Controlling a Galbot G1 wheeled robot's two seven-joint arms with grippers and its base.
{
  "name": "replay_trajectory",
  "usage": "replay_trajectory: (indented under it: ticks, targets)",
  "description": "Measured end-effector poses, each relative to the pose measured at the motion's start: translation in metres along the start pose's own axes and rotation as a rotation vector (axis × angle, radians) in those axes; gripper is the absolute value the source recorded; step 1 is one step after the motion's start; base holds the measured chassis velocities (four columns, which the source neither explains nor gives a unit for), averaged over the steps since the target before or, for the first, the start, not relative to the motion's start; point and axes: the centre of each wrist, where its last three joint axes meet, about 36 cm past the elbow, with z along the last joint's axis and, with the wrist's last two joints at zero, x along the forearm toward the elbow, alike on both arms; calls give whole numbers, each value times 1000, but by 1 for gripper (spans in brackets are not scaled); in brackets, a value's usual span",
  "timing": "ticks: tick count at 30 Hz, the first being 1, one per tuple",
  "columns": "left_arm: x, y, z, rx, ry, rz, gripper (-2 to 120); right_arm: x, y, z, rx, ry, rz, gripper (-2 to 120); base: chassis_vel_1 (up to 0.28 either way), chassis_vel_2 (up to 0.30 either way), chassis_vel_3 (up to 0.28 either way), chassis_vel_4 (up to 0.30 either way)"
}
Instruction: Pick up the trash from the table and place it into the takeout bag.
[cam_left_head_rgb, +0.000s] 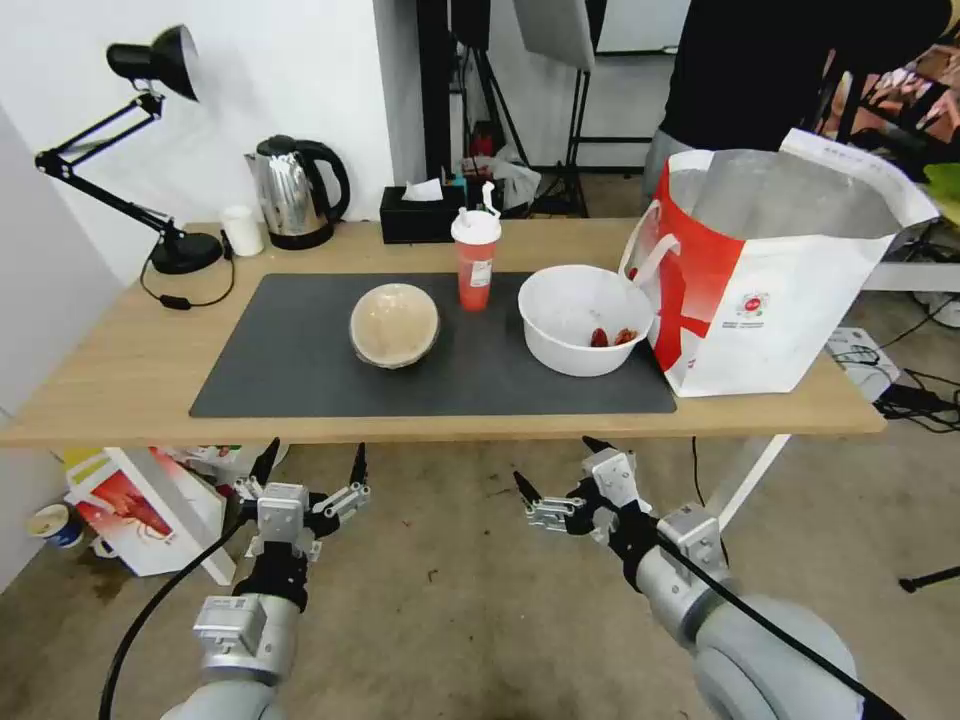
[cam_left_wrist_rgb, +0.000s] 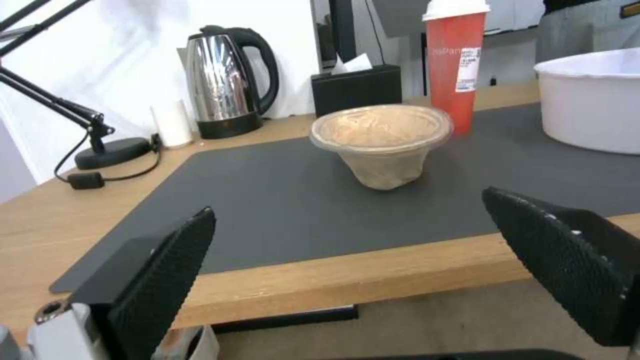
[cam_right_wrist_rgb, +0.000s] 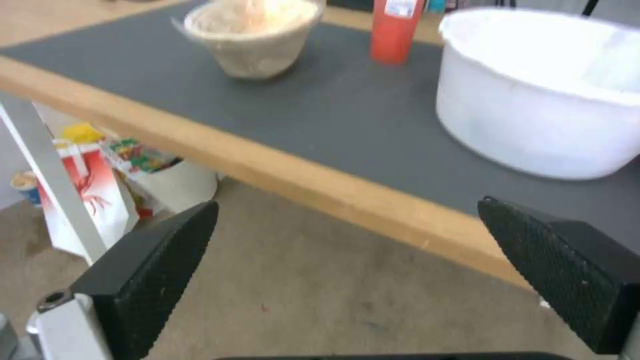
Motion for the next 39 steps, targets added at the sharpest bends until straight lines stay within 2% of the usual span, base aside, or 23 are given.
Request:
replay_trajectory:
  ticks: [12,25,31,33,39]
  targets:
    - [0,0,0,0,0,0,100,12,-3,-14,-12,-44,36,100,0,0,0,0]
    - [0,0,0,0,0,0,100,18,-24,-25,-51,-109,92,100,0,0,0,0]
    - [0,0,0,0,0,0,100,6,-52,-36,-66,-228,144,100,0,0,0,0]
    - [0,0,0,0,0,0,100,-8,-70,-35,-33,-302,119,100,0,0,0,0]
    - [0,0,0,0,0,0,100,-26,-92,-46,10,-382,58,100,0,0,0,0]
